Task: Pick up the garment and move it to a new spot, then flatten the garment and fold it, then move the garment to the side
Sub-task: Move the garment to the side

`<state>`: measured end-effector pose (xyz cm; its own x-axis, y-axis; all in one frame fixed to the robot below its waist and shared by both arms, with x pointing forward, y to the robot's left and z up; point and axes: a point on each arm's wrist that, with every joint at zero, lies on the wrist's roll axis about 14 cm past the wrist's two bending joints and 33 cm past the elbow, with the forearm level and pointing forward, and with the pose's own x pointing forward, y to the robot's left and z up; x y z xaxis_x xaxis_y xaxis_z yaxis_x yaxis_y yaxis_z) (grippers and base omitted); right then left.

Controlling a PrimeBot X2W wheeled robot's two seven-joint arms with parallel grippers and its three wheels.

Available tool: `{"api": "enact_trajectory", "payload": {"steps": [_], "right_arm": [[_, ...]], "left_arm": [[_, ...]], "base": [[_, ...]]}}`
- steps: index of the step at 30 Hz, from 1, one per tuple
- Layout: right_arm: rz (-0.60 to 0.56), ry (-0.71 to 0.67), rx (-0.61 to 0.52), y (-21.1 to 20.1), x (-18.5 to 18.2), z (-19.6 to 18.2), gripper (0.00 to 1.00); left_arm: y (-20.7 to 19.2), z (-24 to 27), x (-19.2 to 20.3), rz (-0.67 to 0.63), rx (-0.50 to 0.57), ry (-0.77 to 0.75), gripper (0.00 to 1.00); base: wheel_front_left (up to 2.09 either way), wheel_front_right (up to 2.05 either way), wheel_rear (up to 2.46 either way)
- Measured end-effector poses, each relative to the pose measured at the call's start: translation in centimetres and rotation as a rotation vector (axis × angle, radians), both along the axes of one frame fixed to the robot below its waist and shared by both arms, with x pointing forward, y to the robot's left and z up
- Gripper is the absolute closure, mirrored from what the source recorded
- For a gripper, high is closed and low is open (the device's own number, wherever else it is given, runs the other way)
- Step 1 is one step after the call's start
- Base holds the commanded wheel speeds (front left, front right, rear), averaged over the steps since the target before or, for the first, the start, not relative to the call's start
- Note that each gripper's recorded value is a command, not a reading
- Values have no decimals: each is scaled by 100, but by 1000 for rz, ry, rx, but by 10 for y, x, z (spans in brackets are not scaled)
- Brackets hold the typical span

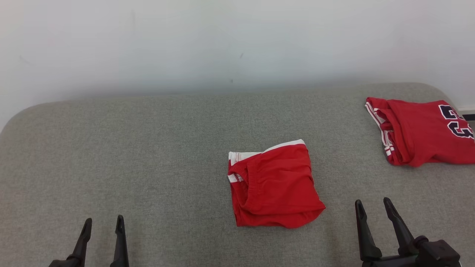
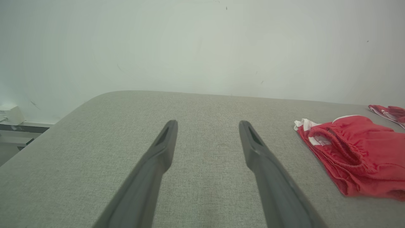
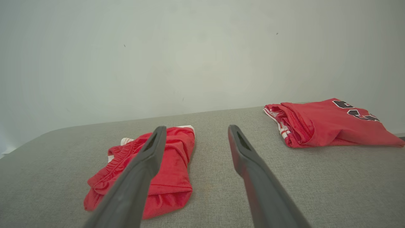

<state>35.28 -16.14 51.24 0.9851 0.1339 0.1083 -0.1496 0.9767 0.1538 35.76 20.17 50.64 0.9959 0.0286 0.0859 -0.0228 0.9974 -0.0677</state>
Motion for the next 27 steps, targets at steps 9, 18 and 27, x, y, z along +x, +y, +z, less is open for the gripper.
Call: {"api": "enact_trajectory", "payload": {"steps": [9,18,27], "right_arm": [[0,9,-1,1,0,-3,0],[15,9,3,7,3,-3,0],[102,-21,-84,28,50,20,0]], "left_arm": [[0,-1,1,-1,0,3,0],[1,-4,1,3,0,11,0],[0,-7,10,0,-1,20,0]], "base": [[0,0,0],[0,0,0],[0,0,0]]}}
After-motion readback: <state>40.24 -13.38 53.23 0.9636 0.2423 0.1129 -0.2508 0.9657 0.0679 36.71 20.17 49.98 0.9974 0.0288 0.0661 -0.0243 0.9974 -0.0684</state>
